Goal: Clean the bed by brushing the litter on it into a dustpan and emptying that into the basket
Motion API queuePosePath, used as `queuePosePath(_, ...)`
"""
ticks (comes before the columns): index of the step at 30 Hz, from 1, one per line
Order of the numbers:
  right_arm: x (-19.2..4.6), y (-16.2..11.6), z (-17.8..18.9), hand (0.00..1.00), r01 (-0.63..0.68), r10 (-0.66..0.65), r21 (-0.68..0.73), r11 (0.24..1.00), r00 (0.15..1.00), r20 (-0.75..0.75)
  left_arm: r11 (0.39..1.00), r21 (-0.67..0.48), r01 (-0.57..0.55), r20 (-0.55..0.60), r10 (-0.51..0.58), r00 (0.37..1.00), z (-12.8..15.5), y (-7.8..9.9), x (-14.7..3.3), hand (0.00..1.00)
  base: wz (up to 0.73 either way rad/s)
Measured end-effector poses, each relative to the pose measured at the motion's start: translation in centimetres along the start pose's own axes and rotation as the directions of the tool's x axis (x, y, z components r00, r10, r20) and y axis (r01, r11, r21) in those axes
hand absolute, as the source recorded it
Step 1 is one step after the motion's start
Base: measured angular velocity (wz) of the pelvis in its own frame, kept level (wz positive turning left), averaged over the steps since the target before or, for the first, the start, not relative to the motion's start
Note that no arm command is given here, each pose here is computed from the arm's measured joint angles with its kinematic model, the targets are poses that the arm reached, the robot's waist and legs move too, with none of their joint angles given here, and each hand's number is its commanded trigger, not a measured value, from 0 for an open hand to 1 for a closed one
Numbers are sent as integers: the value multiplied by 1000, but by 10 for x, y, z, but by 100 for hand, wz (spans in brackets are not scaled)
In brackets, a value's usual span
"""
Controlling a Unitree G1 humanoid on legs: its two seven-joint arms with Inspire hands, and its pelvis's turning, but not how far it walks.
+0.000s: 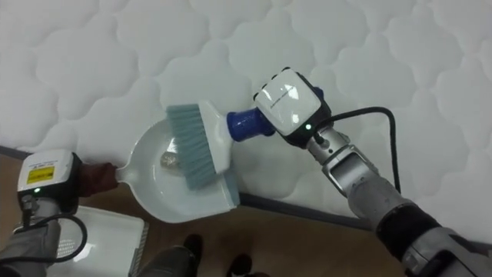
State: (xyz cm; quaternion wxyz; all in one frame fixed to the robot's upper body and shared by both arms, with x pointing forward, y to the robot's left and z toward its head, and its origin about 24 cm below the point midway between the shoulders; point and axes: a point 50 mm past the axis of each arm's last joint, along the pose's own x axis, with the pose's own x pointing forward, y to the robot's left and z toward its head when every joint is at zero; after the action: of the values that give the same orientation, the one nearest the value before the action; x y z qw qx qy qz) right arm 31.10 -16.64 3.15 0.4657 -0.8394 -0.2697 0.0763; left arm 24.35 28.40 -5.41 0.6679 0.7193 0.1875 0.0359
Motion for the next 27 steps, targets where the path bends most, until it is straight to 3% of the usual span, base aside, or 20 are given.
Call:
queuePosePath(9,-10,14,-11,100,-67,66,-29,997,998,-23,998,33,-53,30,52,998,4,7,4,100,0)
queuePosePath(19,-32,34,-47,100,-130,128,7,992,970,-206,995,53,-86,32,85,996,3,10,5,100,0)
queuePosePath(20,-33,36,-48,94,-131,131,14,991,967,-219,995,54,-86,32,85,996,3,10,5,100,4)
queuePosePath(22,-44,43,-52,53,-146,151,39,988,952,-266,995,58,-84,31,82,996,2,10,5,100,0)
queuePosePath(24,-54,48,-57,47,-167,174,49,985,937,-302,994,63,-88,26,87,996,0,11,5,100,0)
queuePosePath(25,-61,51,-60,37,-177,186,58,983,926,-329,994,65,-94,23,92,995,-2,12,6,100,6)
queuePosePath(27,-72,55,-65,0,-192,209,82,978,903,-376,992,71,-103,22,102,995,-3,13,6,100,12)
